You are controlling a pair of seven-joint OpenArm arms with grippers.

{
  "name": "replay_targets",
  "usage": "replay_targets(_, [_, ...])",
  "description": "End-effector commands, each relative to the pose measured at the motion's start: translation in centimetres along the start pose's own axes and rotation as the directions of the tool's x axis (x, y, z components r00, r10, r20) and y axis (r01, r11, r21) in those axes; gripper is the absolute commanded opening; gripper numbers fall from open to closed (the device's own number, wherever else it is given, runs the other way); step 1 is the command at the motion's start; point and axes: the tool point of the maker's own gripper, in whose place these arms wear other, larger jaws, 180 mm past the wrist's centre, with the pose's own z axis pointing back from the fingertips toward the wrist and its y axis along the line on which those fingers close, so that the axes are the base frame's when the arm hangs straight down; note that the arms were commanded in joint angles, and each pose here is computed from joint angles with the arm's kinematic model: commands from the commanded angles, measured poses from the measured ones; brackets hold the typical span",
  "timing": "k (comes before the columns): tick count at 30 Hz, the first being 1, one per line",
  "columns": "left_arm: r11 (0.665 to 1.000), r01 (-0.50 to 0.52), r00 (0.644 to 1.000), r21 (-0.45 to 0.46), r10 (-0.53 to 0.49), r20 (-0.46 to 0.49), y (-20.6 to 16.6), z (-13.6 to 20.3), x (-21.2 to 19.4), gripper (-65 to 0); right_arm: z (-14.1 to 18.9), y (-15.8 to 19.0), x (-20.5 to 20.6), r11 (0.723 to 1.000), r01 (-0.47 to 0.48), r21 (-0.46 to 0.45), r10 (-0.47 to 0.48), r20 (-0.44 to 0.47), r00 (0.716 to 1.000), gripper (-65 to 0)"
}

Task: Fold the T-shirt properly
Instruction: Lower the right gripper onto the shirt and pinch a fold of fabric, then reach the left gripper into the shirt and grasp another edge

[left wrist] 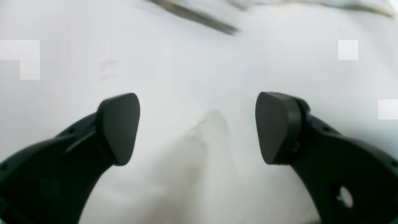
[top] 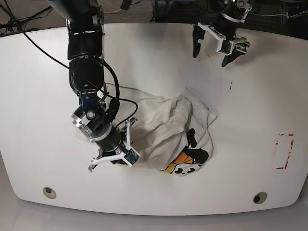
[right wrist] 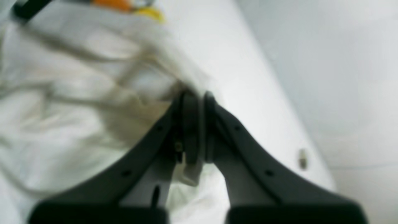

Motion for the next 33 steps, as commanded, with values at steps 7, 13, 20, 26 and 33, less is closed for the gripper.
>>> replay_targets(7, [0.991, 0.039, 0.998, -0.127, -0.033, 0.054, -3.9, -4.9, 5.1, -9.7, 3.3, -9.3, 6.9, 0.968, -0.097, -0.230, 0.120, 0.088, 0.989, -65.0])
replay_targets(13, [0.982, 0.039, 0.998, -0.184, -0.029, 0.054, -6.5, -7.6, 6.6, -9.7, 4.7, -13.4, 9.4, 0.939, -0.126, -0.320, 0.163, 0.091, 0.982, -65.0])
replay_targets(20, [0.958, 0.068, 0.998, -0.279, -0.060, 0.037, -10.4, -10.8, 6.3, -9.7, 6.7, -17.4, 12.0, 0.898, -0.154, -0.412, 0.211, 0.097, 0.973, -65.0])
replay_targets(26, [0.933, 0.075, 0.997, -0.352, -0.068, 0.033, -14.2, -13.1, 6.8, -9.7, 7.2, -18.0, 13.0, 0.875, -0.228, -0.427, 0.286, 0.075, 0.955, -65.0])
replay_targets(33, [0.922, 0.041, 0.999, -0.385, -0.046, -0.004, -17.3, -16.5, 7.3, -9.6, 7.2, -18.0, 13.1, 0.873, -0.239, -0.426, 0.296, 0.071, 0.953, -65.0])
